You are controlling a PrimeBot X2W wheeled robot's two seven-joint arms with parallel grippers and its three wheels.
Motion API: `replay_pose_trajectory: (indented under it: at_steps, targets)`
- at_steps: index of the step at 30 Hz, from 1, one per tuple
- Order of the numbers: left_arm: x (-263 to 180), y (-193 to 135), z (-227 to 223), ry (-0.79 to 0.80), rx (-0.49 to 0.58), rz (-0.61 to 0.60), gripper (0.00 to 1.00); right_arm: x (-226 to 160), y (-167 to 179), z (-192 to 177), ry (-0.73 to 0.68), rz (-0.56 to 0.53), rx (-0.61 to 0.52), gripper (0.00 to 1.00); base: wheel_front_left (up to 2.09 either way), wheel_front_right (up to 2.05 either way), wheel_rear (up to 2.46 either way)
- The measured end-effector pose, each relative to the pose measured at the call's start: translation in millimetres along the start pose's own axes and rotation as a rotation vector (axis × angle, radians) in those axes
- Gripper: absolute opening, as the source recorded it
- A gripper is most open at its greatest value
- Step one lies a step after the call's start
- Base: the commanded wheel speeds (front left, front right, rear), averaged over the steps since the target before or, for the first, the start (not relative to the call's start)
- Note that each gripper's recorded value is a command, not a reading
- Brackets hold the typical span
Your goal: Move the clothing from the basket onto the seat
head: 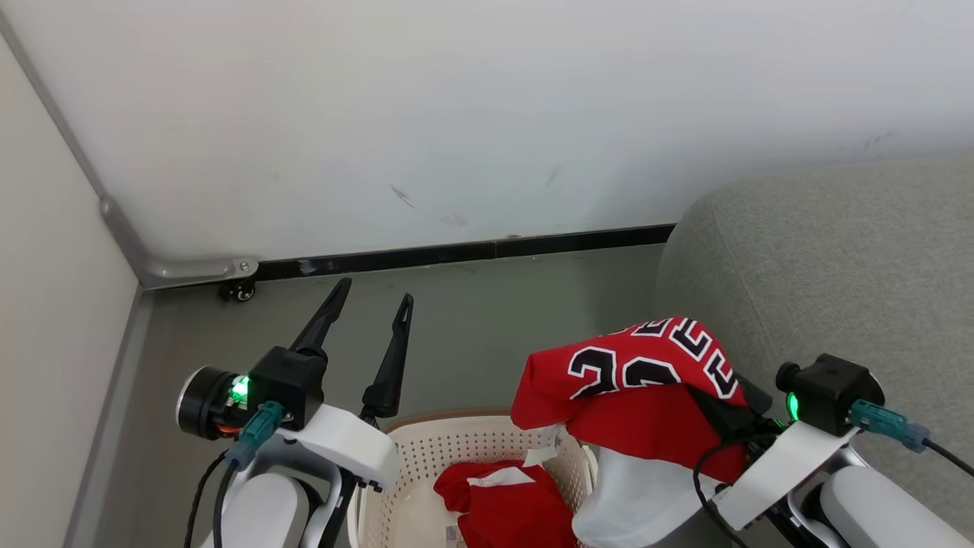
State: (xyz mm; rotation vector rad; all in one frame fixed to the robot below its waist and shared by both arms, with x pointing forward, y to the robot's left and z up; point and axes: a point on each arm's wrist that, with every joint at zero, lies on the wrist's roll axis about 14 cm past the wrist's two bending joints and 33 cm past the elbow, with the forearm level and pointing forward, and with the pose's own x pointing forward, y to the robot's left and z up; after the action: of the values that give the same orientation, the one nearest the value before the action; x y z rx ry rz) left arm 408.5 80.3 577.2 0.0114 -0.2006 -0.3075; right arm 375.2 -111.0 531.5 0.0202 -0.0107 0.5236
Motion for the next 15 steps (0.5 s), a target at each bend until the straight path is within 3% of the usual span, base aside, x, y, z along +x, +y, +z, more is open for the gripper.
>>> replay_pose_trajectory:
  at_steps: [8,15]
  targets:
    - [3.0,-13.1,-5.8,0.004,-0.033,-0.025,1.00,-24.9,-22.1,-5.8,0.005,-0.097,0.001,0.00,0.00,0.00,0.00]
    - [9.4,-45.7,-9.6,0.011,-0.057,-0.115,1.00,-50.6,-38.9,-6.0,-0.006,-0.187,0.003,0.00,0.00,0.00,0.00]
